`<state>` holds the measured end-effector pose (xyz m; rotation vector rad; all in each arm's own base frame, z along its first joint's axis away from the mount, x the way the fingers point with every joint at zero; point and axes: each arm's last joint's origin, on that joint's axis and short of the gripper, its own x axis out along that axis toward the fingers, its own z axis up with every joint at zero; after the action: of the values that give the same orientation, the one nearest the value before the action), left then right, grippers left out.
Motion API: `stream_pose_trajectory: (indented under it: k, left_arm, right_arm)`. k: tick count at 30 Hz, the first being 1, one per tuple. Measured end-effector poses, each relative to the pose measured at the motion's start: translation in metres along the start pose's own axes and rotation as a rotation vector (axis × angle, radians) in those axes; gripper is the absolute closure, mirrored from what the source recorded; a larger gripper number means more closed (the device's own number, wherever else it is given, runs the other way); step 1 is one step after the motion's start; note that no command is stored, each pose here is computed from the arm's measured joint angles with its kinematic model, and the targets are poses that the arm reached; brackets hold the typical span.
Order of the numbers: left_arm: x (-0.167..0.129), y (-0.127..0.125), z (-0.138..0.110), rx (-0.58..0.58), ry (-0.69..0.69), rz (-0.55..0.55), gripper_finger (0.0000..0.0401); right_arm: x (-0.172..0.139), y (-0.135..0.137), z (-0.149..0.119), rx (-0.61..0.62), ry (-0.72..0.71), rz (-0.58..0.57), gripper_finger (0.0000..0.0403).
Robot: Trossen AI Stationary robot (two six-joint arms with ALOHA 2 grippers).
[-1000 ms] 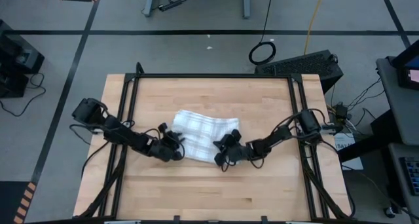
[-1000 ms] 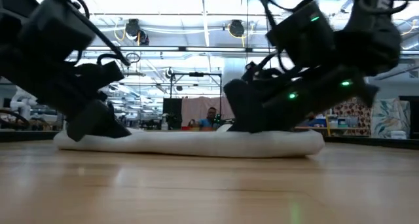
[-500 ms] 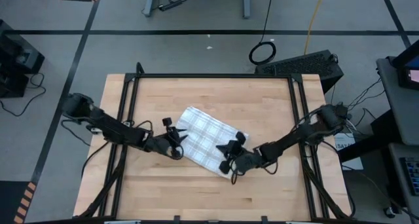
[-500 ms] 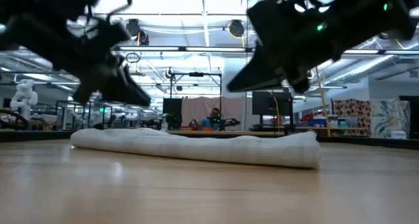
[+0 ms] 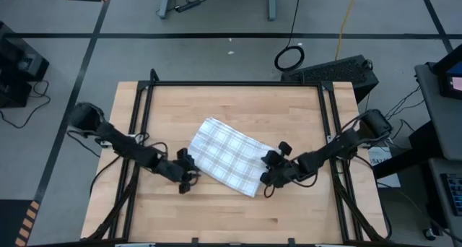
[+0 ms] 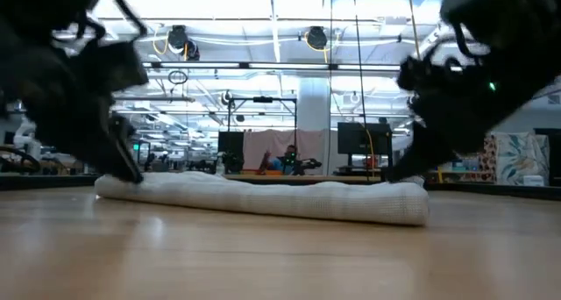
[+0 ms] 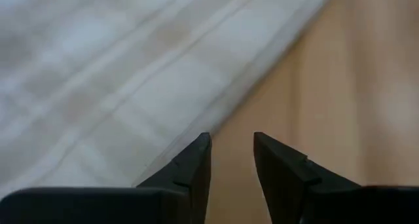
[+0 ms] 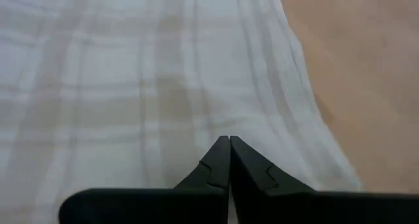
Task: Roll towel
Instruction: Roll the towel
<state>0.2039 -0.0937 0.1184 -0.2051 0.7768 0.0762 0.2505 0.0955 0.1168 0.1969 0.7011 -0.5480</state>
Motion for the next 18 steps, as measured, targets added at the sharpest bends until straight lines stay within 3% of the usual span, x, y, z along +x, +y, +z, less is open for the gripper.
stream_pose_trajectory:
  k: [5,9,15,18]
  left_arm:
    - [0.016,0.011,-0.009,0.005,0.032,0.164,0.0281]
    - [0.019,0.022,-0.007,0.02,0.023,0.254,0.0281]
    - [0.016,0.042,0.001,0.128,-0.011,0.465,0.0281]
    - [0.016,0.052,0.01,0.128,-0.052,0.566,0.0281]
  right_arm:
    - [0.003,0.009,-0.022,0.107,0.052,0.037,0.0403]
    - [-0.002,0.029,-0.03,0.194,0.065,0.13,0.0403]
    - [-0.011,0.058,-0.036,0.306,0.076,0.208,0.0403]
    - [-0.016,0.07,-0.034,0.323,0.052,0.221,0.0403]
